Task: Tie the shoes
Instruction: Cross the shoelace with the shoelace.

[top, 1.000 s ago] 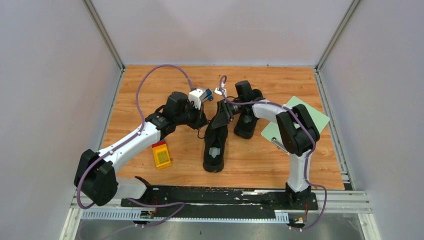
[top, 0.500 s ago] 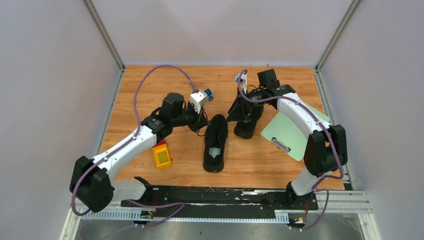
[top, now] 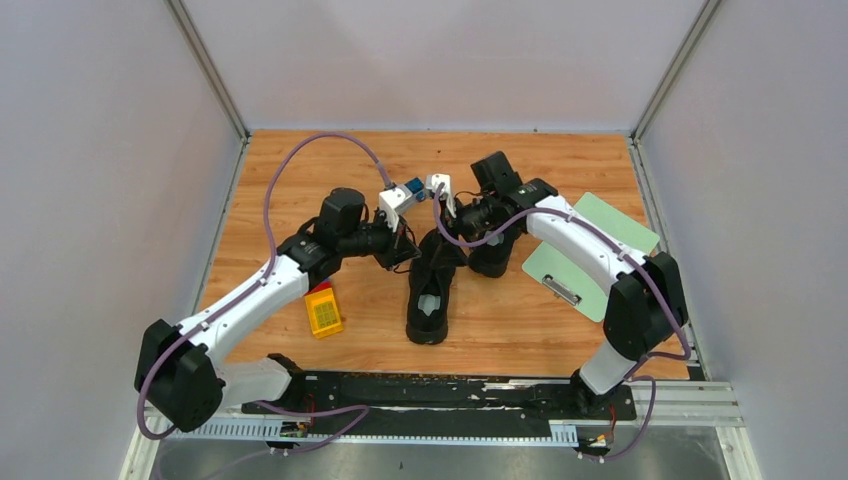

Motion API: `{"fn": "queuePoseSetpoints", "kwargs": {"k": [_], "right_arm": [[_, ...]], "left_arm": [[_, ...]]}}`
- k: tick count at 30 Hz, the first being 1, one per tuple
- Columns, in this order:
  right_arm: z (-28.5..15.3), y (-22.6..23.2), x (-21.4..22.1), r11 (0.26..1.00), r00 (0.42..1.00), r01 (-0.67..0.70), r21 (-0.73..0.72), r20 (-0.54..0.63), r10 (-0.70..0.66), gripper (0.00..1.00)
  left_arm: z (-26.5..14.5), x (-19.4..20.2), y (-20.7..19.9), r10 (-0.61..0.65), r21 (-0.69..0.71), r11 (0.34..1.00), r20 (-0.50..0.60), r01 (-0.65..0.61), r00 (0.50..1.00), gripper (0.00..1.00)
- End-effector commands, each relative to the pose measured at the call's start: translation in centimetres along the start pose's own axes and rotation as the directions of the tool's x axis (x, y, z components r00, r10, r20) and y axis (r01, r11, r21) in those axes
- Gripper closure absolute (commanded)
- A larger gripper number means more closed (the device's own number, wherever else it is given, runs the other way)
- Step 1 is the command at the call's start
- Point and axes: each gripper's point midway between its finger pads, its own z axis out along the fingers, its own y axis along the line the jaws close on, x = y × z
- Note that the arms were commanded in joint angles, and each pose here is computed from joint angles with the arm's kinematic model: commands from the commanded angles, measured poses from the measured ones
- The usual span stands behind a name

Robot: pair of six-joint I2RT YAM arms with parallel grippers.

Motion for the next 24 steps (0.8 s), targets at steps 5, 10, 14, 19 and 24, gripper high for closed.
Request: {"fn": "queuePoseSetpoints", "kwargs": {"k": [5,10,14,19,24], "right_arm": [[2.4,0.5,0.2,0.998,0.999,0.039,-0.04,-0.036,-0.04,0.32],[3.3,0.7,0.0,0.998,0.998,0.036,-0.05,-0.047,-0.039,0.45],[3.3,0.0,0.1,0.999,0.997,0.052,-0.013,-0.064,-0.052,0.68],[3.2,-2.8,0.7,0.982,0.989,0.107,0.155,-0.119,-0.089,1.0],[1.9,-6.7,-1.2,0.883,0.985,0.169,0.438,-0.112,-0.133,1.0]], "left_arm": [[-1.2,-2.5,-1.0,0.0,0.015,1.0,0.087,-0.001,0.996,1.0],[-1.5,-2.4,-1.0,-0.013,0.013,1.0,0.09,0.012,0.996,1.0],[-1.5,-1.9,-1.0,-0.031,0.013,0.999,0.089,0.03,0.996,1.0],[-1.3,-1.6,-0.6,-0.064,0.003,0.998,0.092,0.064,0.994,1.0],[-0.3,-1.6,-0.2,-0.162,-0.002,0.987,0.077,0.163,0.984,1.0]]}}
